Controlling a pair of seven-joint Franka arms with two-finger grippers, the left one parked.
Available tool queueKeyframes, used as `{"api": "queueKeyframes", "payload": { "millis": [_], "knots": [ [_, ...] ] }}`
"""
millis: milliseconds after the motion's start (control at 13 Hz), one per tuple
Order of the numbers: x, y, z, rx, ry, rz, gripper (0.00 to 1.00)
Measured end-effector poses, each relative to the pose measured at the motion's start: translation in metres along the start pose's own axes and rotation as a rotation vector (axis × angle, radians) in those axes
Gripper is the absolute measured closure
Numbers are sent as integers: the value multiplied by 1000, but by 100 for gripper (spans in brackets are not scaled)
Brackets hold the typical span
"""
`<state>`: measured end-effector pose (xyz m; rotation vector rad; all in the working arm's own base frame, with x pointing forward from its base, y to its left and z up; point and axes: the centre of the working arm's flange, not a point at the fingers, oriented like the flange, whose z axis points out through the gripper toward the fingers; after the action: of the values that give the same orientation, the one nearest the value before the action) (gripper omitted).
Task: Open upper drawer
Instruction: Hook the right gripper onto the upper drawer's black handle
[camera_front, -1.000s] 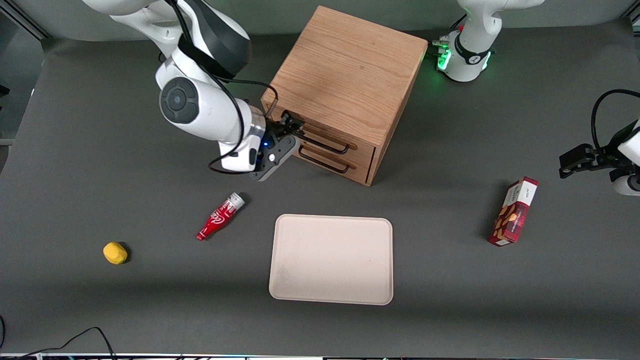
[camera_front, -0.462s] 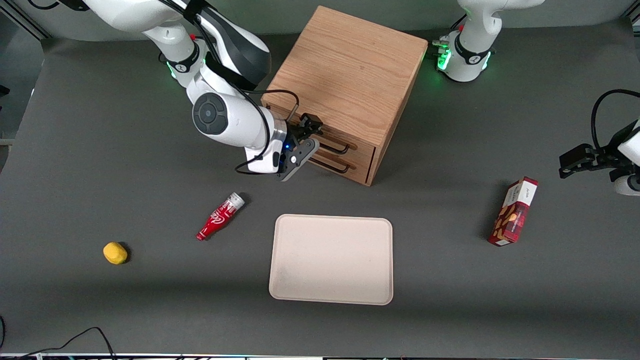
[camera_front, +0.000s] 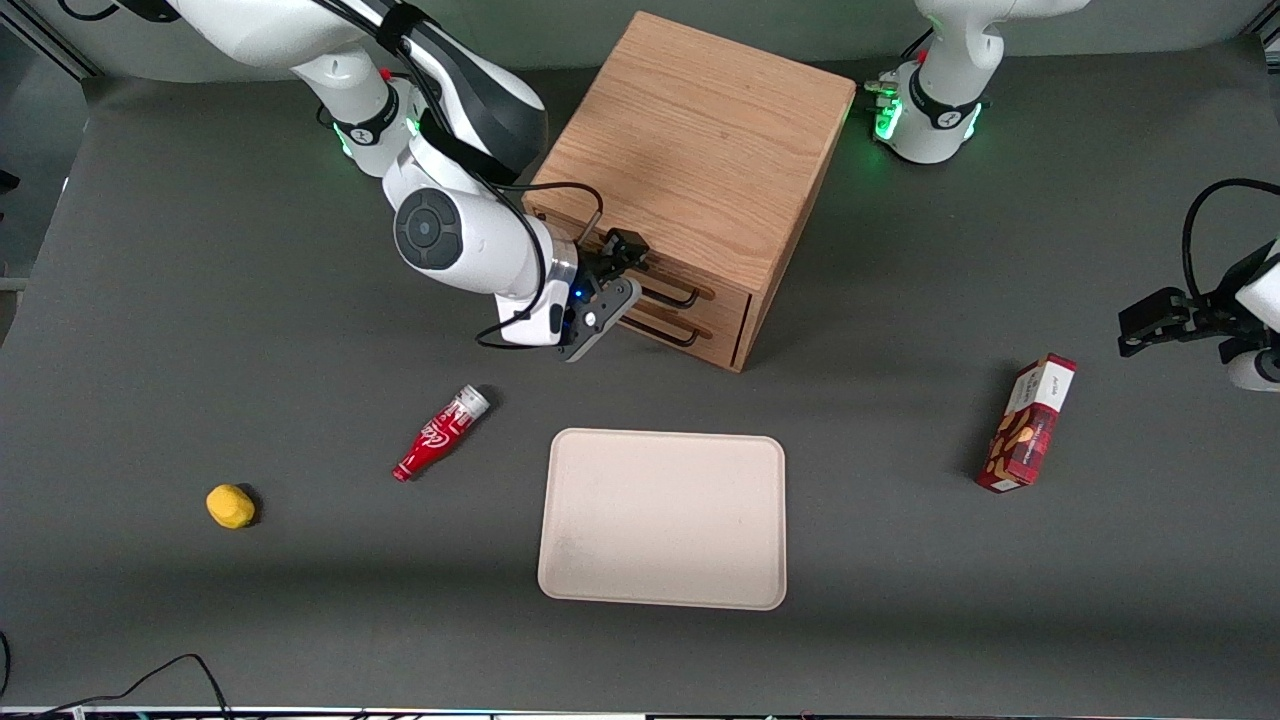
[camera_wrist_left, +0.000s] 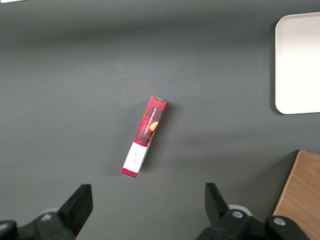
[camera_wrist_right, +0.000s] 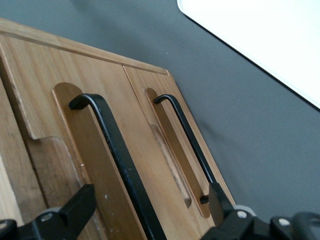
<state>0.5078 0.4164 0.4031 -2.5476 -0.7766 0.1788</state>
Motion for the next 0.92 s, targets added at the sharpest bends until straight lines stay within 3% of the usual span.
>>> {"api": "queueKeyframes", "payload": {
  "millis": [923],
  "knots": [
    [-2,28,8,-4,6,-22,0]
  ]
}}
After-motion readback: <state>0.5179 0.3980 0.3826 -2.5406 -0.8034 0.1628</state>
